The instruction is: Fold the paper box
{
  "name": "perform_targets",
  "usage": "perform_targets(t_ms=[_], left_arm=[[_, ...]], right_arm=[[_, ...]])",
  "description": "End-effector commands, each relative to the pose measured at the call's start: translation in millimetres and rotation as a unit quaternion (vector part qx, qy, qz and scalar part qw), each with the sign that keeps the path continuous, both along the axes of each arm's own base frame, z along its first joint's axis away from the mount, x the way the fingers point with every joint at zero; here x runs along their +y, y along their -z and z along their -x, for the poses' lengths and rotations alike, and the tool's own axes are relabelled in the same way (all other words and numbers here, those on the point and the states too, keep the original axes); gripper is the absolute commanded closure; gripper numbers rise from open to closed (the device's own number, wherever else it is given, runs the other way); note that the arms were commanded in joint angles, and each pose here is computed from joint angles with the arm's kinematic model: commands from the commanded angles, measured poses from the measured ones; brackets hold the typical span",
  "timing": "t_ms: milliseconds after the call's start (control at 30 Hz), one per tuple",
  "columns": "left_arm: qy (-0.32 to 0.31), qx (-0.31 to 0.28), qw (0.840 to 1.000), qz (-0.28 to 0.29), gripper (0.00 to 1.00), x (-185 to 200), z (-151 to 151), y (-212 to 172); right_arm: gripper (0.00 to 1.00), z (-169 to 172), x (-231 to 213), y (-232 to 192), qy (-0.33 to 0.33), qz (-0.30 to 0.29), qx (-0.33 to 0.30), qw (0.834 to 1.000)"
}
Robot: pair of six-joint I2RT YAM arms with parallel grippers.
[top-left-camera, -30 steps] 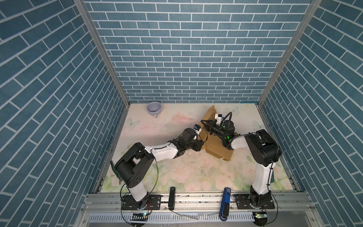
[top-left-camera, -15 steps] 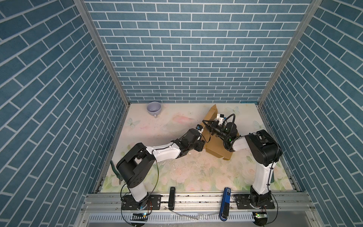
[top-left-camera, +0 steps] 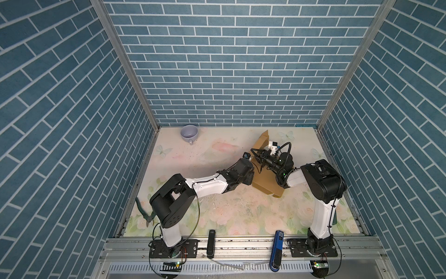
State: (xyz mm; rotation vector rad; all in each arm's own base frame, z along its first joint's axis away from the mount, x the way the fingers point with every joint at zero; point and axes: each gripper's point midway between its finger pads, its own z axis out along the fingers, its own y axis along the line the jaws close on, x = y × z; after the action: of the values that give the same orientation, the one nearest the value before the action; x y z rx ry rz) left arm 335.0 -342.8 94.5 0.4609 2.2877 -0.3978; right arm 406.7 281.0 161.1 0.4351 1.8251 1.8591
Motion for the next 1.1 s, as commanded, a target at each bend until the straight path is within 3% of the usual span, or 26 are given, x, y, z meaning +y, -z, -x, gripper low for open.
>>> perform_targets(t_ms=[0,233,733,1067], left_arm=[[-0.038,-0.014,0.999,0.004,0.38,0,-13,-10],[-0.064,-0.005,0.998,-0.01,0.48,2,-16,-3],[-0.108,-0.007,0.993,-0.052,0.55,14,-21,1],[-0.112,-0.021,0.99,-0.082,0.59,23,-21,-2]], right_arm=[[1.0,12,4,13,-0.024,0.001,0.017,1.0],[1.0,15,-1,17,-0.017,0.004,0.024,1.0],[1.0,22,-8,12,-0.01,0.021,0.031,0.999],[0.91,35,-15,11,-0.005,0.06,0.042,0.997]])
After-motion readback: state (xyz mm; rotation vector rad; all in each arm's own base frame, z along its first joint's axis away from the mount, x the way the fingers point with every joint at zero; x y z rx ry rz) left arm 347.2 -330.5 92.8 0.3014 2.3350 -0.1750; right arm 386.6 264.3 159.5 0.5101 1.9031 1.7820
